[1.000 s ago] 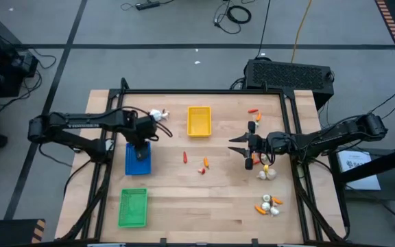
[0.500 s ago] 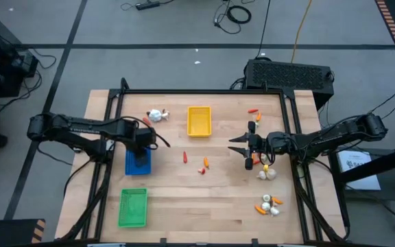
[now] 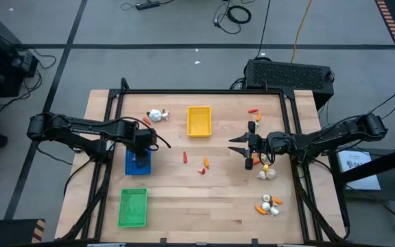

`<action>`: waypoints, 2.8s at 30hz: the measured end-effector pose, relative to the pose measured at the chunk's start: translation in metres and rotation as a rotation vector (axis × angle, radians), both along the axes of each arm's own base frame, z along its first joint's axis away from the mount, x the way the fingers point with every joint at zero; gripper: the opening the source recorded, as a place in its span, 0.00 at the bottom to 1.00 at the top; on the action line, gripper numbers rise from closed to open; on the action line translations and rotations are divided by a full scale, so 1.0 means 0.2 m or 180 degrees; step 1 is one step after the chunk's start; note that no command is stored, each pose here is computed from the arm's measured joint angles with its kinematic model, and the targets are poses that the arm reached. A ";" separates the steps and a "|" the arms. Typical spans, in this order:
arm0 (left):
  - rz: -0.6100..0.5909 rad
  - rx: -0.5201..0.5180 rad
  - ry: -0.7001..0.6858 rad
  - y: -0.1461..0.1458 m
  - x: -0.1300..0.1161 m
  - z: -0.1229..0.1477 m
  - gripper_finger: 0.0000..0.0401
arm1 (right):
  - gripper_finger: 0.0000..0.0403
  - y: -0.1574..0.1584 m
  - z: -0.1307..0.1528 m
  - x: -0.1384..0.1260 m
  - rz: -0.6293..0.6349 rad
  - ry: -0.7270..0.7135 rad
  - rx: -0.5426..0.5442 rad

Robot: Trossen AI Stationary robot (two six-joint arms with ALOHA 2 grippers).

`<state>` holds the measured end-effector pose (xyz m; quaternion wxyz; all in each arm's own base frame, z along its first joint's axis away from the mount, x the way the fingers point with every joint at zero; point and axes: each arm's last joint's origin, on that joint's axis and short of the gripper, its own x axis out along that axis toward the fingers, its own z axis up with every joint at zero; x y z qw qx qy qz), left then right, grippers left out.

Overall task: Sort produce into baskets
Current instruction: Put the orange mushroom into the blue bin

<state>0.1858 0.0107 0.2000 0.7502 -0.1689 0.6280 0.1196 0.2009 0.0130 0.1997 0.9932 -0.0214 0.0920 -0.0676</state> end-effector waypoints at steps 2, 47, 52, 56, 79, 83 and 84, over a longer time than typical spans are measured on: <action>-0.0061 0.0029 -0.0238 0.00 0.03 0.01 0.48 | 0.29 0.00 0.00 0.00 -0.0002 -0.0001 0.0010; -0.1408 0.1506 -0.3629 -0.03 0.30 0.10 0.48 | 0.45 -0.05 0.11 -0.08 -0.1263 0.3463 0.1351; -0.1520 0.1619 -0.3613 -0.02 0.30 0.10 0.48 | 0.55 -0.05 0.02 -0.04 -0.1284 0.3815 0.1224; -0.1495 0.1717 -0.3625 0.01 0.30 0.11 0.48 | 0.59 -0.07 -0.02 -0.01 -0.1280 0.3984 0.1156; -0.1421 0.1616 -0.3588 0.05 0.29 0.10 0.48 | 0.57 -0.14 -0.30 -0.12 -0.1393 0.4070 0.1448; -0.1420 0.1615 -0.3588 0.05 0.29 0.10 0.48 | 0.54 -0.14 -0.33 -0.14 -0.1447 0.4003 0.1516; -0.1420 0.1615 -0.3589 0.05 0.29 0.10 0.48 | 0.53 -0.14 -0.33 -0.14 -0.1443 0.3989 0.1523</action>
